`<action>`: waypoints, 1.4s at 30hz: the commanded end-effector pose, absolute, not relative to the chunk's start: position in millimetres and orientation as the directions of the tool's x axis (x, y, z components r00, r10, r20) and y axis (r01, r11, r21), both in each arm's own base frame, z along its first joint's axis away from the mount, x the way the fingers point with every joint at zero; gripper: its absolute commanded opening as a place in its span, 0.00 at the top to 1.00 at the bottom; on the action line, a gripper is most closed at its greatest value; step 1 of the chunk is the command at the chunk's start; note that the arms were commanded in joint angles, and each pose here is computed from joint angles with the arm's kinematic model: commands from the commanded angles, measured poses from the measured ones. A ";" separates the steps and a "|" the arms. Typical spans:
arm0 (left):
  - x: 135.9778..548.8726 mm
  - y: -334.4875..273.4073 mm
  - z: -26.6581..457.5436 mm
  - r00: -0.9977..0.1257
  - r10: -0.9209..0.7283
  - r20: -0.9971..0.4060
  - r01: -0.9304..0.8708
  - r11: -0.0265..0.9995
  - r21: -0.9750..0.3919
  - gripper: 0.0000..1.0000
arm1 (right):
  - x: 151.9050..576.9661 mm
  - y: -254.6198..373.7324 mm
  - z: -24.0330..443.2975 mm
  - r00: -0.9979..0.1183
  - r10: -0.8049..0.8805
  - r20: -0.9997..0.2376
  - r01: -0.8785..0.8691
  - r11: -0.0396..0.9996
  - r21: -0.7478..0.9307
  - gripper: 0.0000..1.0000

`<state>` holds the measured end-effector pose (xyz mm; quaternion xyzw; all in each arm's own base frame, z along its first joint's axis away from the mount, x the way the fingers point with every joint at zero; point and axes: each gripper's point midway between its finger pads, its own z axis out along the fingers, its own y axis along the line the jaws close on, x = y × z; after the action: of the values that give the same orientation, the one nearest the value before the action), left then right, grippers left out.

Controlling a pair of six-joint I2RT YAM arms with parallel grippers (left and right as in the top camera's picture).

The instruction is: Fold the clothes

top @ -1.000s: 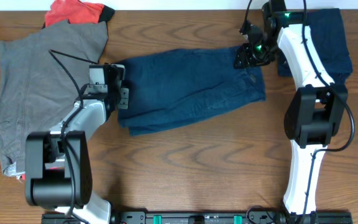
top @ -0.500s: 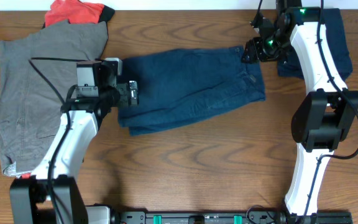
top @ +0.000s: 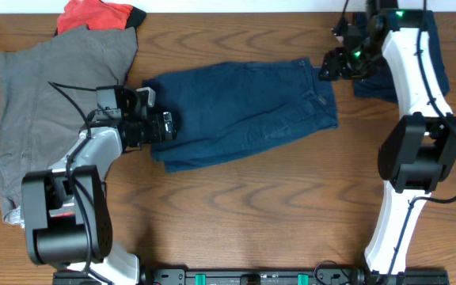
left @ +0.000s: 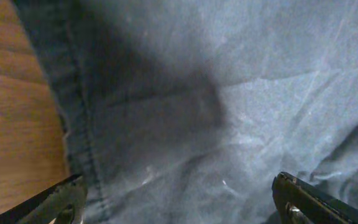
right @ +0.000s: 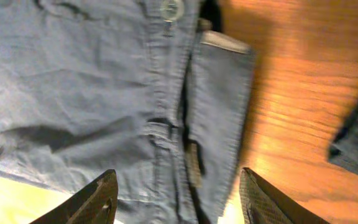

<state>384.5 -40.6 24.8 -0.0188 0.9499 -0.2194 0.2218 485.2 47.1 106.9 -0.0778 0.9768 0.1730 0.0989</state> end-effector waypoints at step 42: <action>399.3 -40.8 14.5 -0.886 -0.115 -0.449 0.095 0.903 -0.419 0.69 | 484.8 30.3 100.0 -0.976 -0.081 -0.204 -0.145 0.934 0.327 0.36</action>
<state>395.4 -43.3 18.3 -0.0050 0.9443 -0.2275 0.2376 486.7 30.3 106.5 -0.0613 0.9783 0.1698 0.1020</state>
